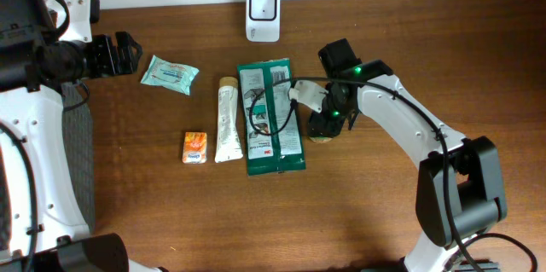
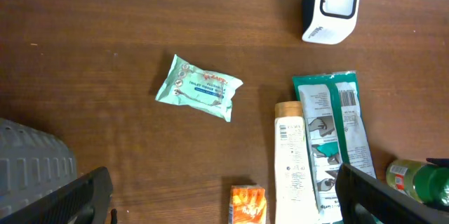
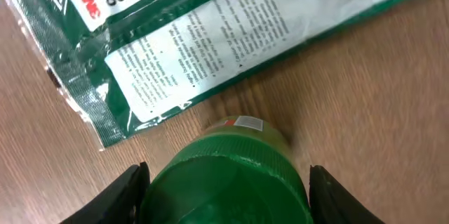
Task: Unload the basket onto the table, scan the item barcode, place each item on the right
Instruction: 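Reach the right gripper to the green-lidded jar and grasp it, then lift the jar and hold it under the white scanner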
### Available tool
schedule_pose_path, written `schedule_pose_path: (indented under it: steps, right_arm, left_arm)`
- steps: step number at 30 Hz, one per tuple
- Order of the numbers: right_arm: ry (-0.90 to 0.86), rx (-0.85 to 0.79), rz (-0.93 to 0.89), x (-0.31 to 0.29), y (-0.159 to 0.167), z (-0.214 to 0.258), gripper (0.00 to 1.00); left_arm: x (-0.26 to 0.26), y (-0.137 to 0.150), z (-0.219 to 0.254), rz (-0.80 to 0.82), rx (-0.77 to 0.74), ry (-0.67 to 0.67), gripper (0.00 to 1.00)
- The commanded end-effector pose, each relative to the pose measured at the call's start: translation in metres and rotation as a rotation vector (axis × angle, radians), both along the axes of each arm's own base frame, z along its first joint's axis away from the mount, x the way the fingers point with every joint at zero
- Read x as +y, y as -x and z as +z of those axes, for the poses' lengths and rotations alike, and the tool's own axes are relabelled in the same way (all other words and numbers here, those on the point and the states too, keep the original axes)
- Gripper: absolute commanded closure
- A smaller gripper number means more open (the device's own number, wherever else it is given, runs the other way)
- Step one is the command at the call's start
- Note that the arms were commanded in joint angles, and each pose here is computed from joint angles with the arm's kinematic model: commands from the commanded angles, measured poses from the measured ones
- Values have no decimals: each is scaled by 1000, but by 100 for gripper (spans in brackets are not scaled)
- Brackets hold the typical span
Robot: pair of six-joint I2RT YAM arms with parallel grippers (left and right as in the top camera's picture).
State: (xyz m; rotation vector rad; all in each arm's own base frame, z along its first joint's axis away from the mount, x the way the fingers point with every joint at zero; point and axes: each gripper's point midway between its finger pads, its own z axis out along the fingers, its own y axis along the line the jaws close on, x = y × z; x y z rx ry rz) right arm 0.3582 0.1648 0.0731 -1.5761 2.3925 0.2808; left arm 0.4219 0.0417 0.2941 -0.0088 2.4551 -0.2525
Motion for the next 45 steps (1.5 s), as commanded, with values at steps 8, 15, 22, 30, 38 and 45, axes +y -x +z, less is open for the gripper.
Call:
schedule_pose_path:
  steps: [8,15,22,30,38,45]
  right_arm:
    - [-177,234,-1020,-26,-29,46,2]
    - [-107,336,-1339,-17,-2,8,1]
    - [-28,270,-1415,-28,-4,-6,16]
    - [-6,278,-1405,-30,-2,-12,19]
    - [7,243,-1155,-24,-3,-6,56]
    - [33,21,-570,-16,-26,46,59]
  left_arm:
    - [-1,2,12,-17,-34,-6,1]
    - [-1,2,12,-17,-34,-6,1]
    - [-1,2,12,-17,-34,-6,1]
    - [-1,2,11,-17,-34,-6,1]
    - [-1,2,12,-17,-35,-6,1]
    - [-1,2,12,-17,-34,-6,1]
